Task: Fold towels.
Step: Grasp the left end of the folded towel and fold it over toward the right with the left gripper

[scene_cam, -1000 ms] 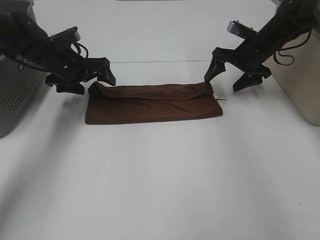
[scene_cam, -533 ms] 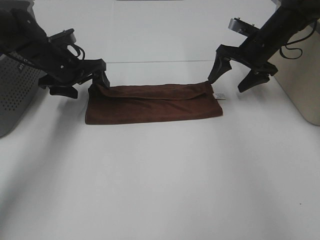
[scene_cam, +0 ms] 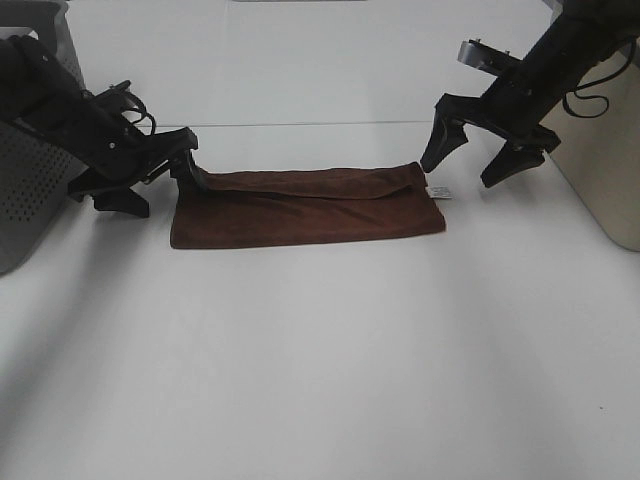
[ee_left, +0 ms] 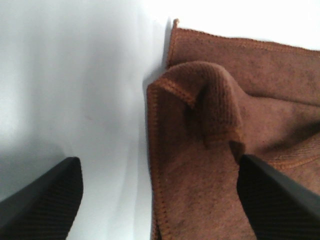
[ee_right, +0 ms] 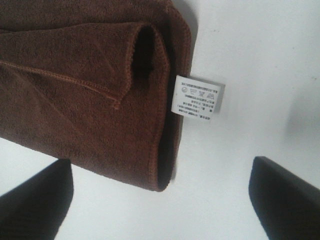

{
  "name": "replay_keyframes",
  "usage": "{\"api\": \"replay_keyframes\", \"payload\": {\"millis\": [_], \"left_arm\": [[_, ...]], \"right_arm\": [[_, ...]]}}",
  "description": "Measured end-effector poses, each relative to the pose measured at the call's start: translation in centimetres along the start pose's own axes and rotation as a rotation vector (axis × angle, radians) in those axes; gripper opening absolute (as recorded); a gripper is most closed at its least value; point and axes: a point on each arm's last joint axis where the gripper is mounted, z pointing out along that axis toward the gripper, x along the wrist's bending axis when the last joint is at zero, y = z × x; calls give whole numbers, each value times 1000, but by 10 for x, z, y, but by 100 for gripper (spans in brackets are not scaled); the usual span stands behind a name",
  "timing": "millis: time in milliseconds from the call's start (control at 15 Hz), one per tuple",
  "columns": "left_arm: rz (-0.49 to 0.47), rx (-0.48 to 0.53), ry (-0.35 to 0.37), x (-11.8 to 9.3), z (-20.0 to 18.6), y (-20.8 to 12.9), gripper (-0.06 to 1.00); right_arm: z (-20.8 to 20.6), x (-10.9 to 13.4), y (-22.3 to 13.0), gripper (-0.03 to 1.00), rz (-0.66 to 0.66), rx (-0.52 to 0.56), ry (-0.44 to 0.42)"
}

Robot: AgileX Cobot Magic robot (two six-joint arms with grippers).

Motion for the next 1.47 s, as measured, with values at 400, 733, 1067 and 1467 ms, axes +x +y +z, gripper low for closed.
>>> {"api": "replay_keyframes", "payload": {"millis": [400,733,1067,1467], "left_arm": [[-13,15,-134,-12,17,-1,73],[12,57,-141,-21,29,-2,42],[113,135,-31,-18,13,12,4],[162,72,25,-59,-40,45,4]], "right_arm": [[0,-1,0,91,-3,2,-6],[0,-1,0,91,-7,4,-12],[0,-1,0,90,-7,4,-12],[0,-1,-1,90,-6,10,-11]]}}
